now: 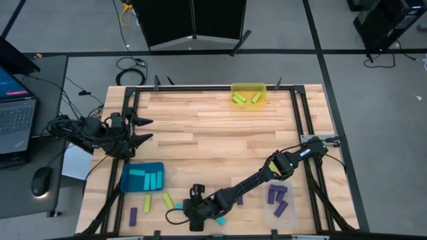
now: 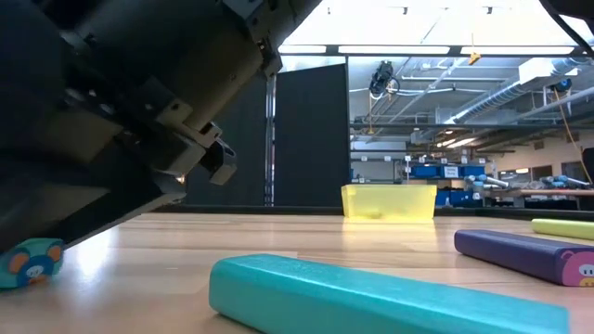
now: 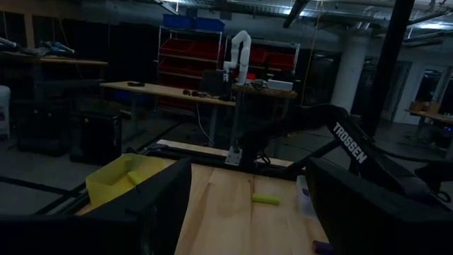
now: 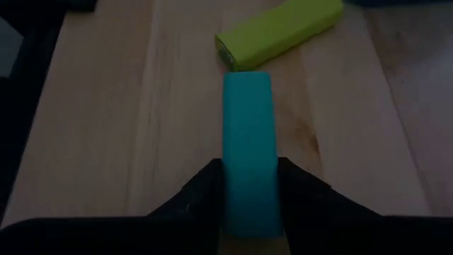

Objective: Sort blocks
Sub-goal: Put the left blue block into the dark blue bin

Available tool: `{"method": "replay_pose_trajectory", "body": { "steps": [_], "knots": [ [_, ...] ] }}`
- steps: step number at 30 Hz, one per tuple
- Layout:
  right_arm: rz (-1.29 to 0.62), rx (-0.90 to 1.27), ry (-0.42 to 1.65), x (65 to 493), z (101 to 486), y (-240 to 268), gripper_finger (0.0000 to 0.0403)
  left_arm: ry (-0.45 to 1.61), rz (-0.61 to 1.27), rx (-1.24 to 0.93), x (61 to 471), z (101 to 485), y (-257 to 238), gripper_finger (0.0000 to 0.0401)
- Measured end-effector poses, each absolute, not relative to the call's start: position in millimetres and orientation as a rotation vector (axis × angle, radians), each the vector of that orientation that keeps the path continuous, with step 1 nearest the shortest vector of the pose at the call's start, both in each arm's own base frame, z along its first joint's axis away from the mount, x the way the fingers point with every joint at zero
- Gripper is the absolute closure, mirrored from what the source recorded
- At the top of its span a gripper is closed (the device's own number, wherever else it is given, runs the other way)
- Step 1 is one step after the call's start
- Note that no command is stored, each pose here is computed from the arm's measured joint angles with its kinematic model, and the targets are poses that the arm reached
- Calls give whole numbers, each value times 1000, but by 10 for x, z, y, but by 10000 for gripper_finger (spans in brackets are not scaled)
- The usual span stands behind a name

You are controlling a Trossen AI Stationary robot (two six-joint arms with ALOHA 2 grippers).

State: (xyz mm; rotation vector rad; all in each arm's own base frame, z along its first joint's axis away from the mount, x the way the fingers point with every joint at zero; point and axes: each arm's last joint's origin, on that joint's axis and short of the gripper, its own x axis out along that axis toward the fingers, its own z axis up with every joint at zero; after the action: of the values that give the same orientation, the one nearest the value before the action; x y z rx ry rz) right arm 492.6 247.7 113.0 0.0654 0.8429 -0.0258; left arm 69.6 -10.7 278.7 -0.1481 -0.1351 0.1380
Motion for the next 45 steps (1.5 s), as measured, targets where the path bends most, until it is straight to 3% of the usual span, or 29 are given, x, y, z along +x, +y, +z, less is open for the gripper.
{"method": "replay_pose_trajectory", "body": {
  "steps": [13,28,37,45],
  "knots": [
    [-82,-69,685,5061,1686,2153,285,-136,138,-149,696,2788,-107,117],
    [-114,42,185,5593,2129,1350,285,-154,137,-152,693,2808,-106,117],
    [-82,176,62,5760,1668,1344,285,-172,103,-157,690,2828,-114,117],
    [-78,222,25,5835,1553,1368,277,-168,103,-154,696,2826,-116,117]
  ]
}}
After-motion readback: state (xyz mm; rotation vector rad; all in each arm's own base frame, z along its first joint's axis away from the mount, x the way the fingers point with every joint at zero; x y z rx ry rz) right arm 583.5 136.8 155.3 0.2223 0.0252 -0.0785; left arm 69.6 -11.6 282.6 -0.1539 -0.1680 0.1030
